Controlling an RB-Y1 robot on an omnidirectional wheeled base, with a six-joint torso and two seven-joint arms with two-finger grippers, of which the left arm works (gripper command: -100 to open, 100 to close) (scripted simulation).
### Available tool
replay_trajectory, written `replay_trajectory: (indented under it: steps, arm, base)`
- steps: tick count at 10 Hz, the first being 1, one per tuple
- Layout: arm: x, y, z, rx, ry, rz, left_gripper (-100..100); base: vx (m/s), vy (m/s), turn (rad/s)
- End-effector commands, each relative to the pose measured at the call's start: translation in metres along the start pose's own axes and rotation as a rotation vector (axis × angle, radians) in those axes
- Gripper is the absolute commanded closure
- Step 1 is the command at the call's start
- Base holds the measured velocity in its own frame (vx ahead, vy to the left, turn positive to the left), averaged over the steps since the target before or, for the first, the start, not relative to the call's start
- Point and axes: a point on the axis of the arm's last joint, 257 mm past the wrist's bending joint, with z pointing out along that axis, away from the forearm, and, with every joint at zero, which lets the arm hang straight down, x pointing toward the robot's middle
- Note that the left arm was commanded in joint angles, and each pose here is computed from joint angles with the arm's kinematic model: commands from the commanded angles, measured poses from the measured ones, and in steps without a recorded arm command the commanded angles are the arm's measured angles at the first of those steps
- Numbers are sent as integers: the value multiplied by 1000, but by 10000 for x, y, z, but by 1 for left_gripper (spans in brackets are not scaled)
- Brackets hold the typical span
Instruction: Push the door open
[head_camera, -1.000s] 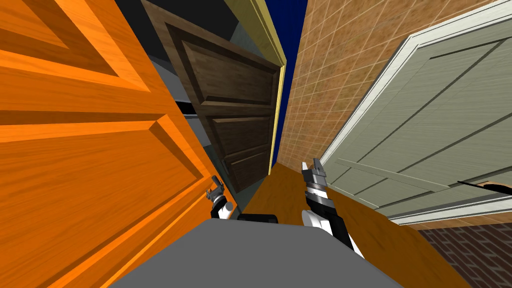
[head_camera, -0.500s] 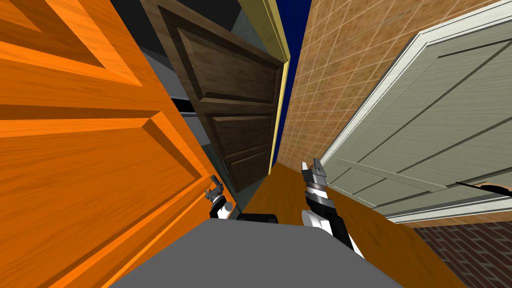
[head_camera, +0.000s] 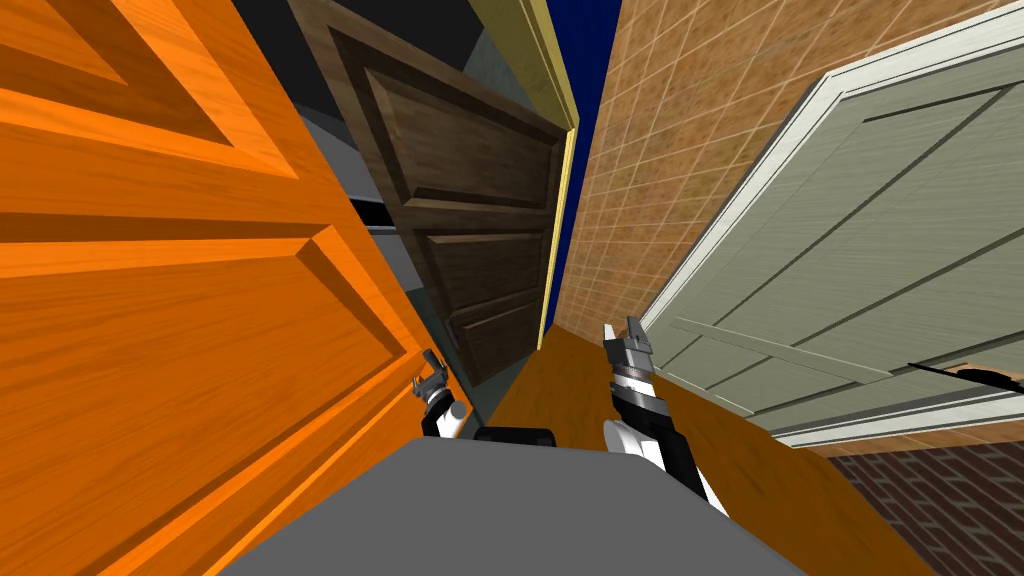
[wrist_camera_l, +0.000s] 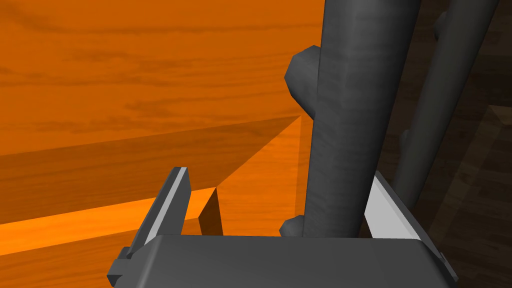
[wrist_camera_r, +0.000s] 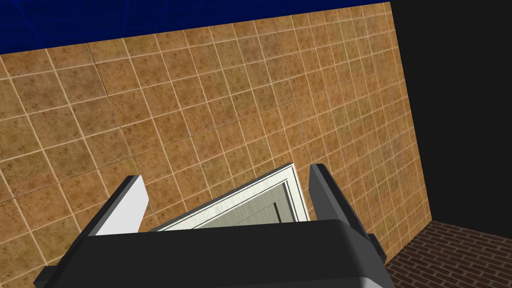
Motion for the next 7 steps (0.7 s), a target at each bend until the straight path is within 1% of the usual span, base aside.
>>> replay_trajectory:
  steps: [1,2,3,4,5,7]
  arm:
    - [5,-214,77,42,19,15,100]
    - [5,-214,77,42,19,15,100]
    - [4,-285,110,60,23,20,100]
    - [4,-321,126,70,25,22,100]
    - [4,-321,126,70,25,22,100]
    - [4,-321,126,70,25,22,100]
  base:
    - [48,92,-42]
    - [35,91,-25]
    - [21,106,22]
    - [10,100,-7]
    - [3,63,-34]
    - [-1,-3,10]
